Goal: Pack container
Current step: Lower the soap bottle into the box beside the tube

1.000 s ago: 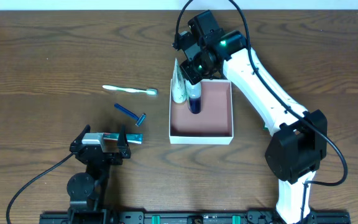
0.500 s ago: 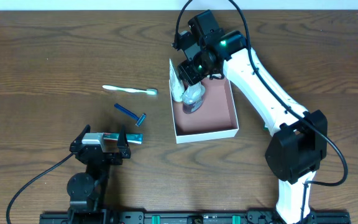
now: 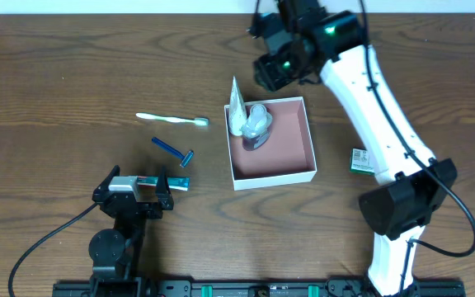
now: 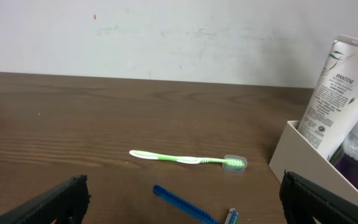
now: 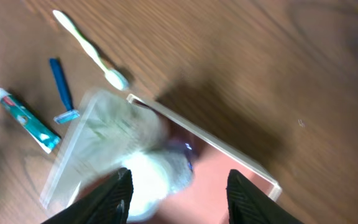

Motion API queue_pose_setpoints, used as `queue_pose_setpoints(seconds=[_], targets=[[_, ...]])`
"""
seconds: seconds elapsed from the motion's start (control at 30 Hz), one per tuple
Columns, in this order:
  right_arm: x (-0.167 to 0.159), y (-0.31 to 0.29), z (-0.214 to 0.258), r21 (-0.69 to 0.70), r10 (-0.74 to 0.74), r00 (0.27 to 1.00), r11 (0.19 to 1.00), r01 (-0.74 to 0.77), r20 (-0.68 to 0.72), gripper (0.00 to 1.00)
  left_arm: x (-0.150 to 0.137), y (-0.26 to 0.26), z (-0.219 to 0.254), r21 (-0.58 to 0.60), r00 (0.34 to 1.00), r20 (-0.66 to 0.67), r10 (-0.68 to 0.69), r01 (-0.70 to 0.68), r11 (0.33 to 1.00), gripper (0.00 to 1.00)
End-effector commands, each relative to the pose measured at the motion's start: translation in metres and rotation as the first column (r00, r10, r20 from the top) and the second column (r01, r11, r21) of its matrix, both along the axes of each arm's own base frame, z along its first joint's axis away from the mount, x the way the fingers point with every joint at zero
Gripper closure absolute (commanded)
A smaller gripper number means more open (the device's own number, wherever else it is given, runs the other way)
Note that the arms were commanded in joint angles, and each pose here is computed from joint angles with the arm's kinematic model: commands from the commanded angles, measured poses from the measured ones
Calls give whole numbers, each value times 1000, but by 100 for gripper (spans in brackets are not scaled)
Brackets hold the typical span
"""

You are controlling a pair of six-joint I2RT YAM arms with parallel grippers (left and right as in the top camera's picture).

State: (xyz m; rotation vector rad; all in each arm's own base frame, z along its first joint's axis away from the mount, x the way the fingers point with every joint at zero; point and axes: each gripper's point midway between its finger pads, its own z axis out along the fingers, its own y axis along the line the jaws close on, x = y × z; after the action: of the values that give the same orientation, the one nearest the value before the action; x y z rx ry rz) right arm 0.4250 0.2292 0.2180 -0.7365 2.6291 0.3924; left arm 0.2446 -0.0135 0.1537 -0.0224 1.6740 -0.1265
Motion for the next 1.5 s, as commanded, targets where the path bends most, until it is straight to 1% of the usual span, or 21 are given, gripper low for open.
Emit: queue_pose_setpoints(seconds=[0.0,0.1,0.2,0.33,0.47,0.67,0.97,1.47], targets=[[-6,-27,-3,-34,-109,991,994,107,-73,54,-1,-3,-16,4,999,-49,-17,17,1000,2],[-24,-42,-17,-80,-168,969,985,155,-181,58,-1,-3,-16,4,999,-49,-17,17,1000,2],[-36,-44,-32,-111,-189,952,980,167,-242,60,-1,-3,-16,4,999,-49,-17,17,1000,2],[-48,-41,-58,-144,-218,927,973,181,-304,65,-1,-3,-16,4,999,-49,-17,17,1000,2],[-54,-38,-81,-161,-246,909,966,202,-337,69,-1,-3,-16,4,999,-49,-17,17,1000,2],[-55,-22,-105,-127,-221,912,974,188,-347,70,-1,-3,-16,4,999,-49,-17,17,1000,2],[-48,-4,-128,-81,-221,923,975,206,-315,70,-1,-3,-16,4,999,-49,-17,17,1000,2],[-29,13,-127,8,-206,945,977,215,-254,68,-1,-3,-16,4,999,-49,-17,17,1000,2]])
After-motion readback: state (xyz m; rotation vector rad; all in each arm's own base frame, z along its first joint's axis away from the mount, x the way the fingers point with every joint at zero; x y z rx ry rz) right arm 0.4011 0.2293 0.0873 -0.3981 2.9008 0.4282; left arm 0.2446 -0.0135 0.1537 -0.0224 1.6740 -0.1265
